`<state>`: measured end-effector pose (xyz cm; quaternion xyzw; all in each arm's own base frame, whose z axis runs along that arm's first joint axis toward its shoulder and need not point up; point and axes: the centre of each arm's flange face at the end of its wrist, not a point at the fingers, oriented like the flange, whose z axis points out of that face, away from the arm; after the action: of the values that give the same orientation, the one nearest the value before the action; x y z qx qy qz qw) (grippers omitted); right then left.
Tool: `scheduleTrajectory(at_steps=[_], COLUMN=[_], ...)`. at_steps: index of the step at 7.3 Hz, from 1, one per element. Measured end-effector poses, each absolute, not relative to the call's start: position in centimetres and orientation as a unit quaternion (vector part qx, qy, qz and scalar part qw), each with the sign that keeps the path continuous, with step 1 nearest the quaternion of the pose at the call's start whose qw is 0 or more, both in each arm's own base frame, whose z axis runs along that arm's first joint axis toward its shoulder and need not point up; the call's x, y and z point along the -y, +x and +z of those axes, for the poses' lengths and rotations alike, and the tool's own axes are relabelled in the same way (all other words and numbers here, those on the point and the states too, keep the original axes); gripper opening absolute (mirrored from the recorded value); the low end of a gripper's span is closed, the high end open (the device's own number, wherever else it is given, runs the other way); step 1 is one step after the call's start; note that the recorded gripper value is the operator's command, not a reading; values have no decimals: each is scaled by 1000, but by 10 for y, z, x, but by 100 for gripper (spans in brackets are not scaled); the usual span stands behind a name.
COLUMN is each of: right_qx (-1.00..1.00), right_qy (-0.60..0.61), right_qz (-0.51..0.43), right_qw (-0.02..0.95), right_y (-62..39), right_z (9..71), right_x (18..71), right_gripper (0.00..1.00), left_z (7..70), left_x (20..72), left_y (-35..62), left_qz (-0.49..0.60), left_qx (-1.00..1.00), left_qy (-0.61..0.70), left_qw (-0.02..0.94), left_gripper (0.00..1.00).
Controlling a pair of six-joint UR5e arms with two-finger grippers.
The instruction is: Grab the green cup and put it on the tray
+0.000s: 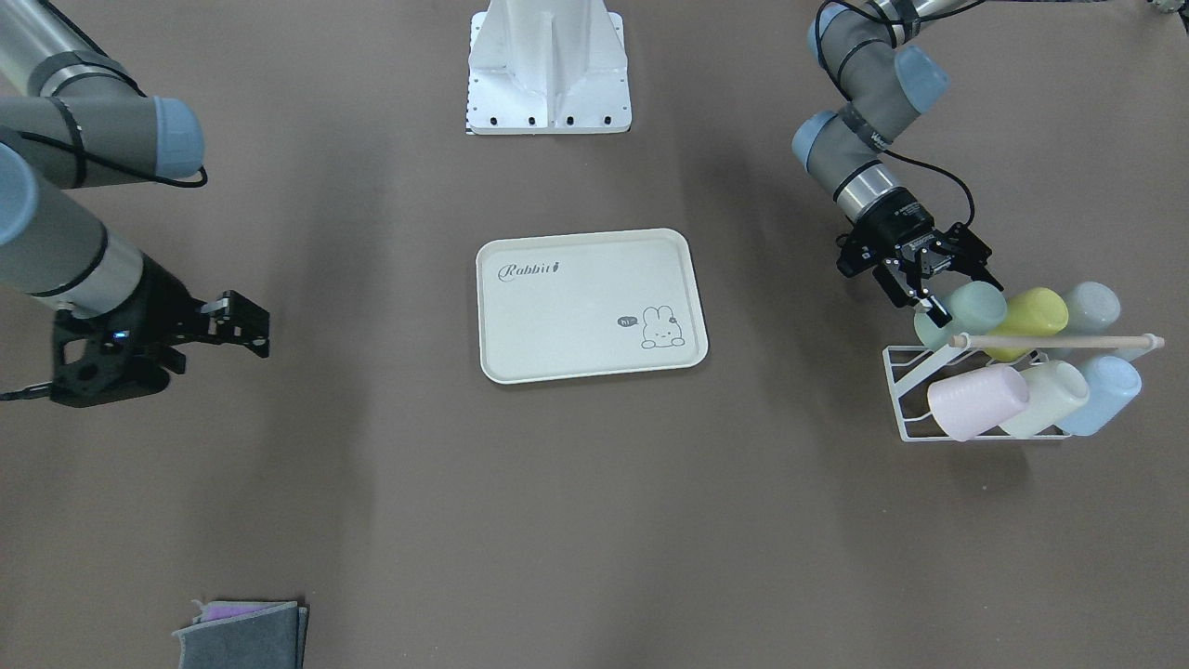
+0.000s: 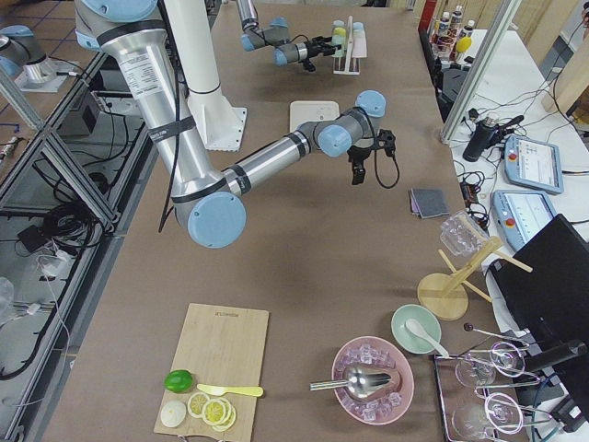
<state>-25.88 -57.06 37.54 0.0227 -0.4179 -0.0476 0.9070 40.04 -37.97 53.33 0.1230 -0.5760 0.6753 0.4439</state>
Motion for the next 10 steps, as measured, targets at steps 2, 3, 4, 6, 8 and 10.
scheduleTrajectory(at_steps=[2, 3, 4, 6, 8, 10], right_qx=[377, 361, 350, 341, 344, 352], right_qy=[-17, -25, -25, -27, -32, -27], right_qz=[-27, -31, -55, -94, -121, -133], right_qw=[926, 932, 935, 935, 930, 926], right_y=[-191, -154, -111, -35, 23, 62], right_z=[393, 420, 457, 532, 592, 630], right_x=[553, 540, 525, 486, 437, 391], right_gripper=[100, 100, 100, 100, 100, 100], left_z=[533, 533, 533, 534, 533, 531], left_x=[380, 381, 381, 381, 382, 382], left_y=[400, 400, 400, 401, 403, 405], left_qz=[675, 674, 674, 674, 673, 670], left_qx=[576, 576, 576, 576, 575, 573], left_qy=[123, 124, 124, 124, 127, 135], left_qw=[445, 445, 446, 446, 448, 453], left_gripper=[88, 75, 65, 49, 29, 12])
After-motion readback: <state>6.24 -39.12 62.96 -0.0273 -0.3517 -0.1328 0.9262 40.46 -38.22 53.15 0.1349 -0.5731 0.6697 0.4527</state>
